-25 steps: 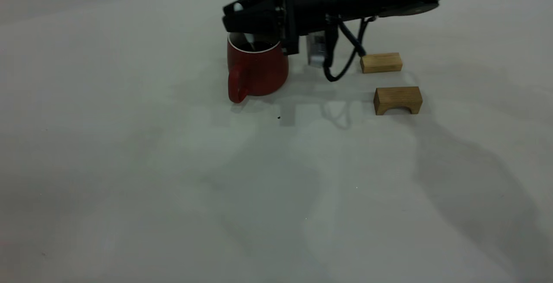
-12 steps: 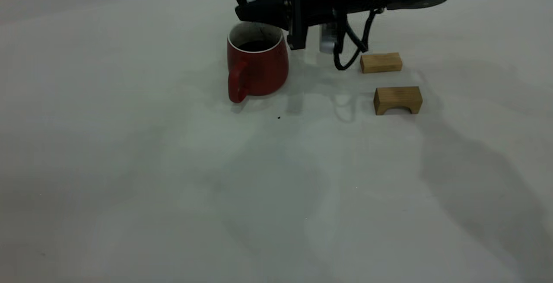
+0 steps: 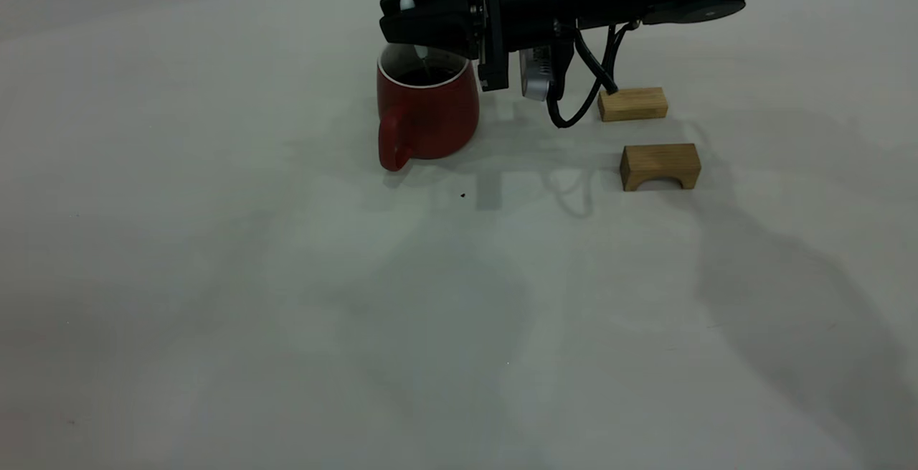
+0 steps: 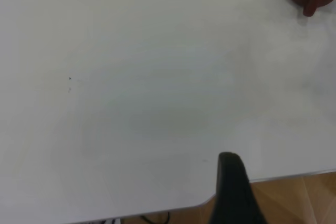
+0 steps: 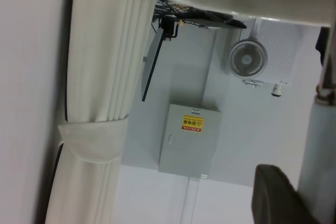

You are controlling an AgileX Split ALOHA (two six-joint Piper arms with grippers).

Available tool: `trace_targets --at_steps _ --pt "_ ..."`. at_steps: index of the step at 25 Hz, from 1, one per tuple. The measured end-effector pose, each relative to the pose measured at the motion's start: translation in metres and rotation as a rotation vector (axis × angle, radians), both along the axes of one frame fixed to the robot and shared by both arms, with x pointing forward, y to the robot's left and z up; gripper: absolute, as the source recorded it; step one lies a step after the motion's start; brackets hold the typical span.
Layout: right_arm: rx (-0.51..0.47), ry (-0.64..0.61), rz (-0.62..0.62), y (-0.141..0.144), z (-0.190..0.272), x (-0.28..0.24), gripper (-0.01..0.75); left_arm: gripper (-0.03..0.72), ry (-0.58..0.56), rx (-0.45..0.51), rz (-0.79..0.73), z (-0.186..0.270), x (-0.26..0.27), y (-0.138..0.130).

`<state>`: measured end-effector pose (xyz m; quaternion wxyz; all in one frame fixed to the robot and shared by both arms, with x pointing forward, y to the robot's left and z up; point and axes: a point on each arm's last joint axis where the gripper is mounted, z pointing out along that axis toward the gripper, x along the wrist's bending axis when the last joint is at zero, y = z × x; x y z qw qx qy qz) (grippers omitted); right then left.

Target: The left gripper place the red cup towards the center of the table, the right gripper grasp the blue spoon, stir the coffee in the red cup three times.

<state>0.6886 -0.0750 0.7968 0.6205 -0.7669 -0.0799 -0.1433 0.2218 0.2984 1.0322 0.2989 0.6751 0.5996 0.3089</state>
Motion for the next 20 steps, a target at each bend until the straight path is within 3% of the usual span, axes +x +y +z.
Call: trace_targets --at_steps 9,16,20 --pt "-0.025 -0.058 0.034 0.0 -0.002 -0.002 0.155 0.551 0.0 0.0 0.0 0.0 0.0 0.0" --pt "-0.097 -0.22 0.155 0.003 0.001 -0.009 0.389 0.551 0.0 0.001 -0.001 0.0 0.0 0.0" --pt "-0.167 -0.378 0.274 0.002 0.008 -0.013 0.426 0.551 0.0 0.001 -0.001 0.0 0.0 0.0"
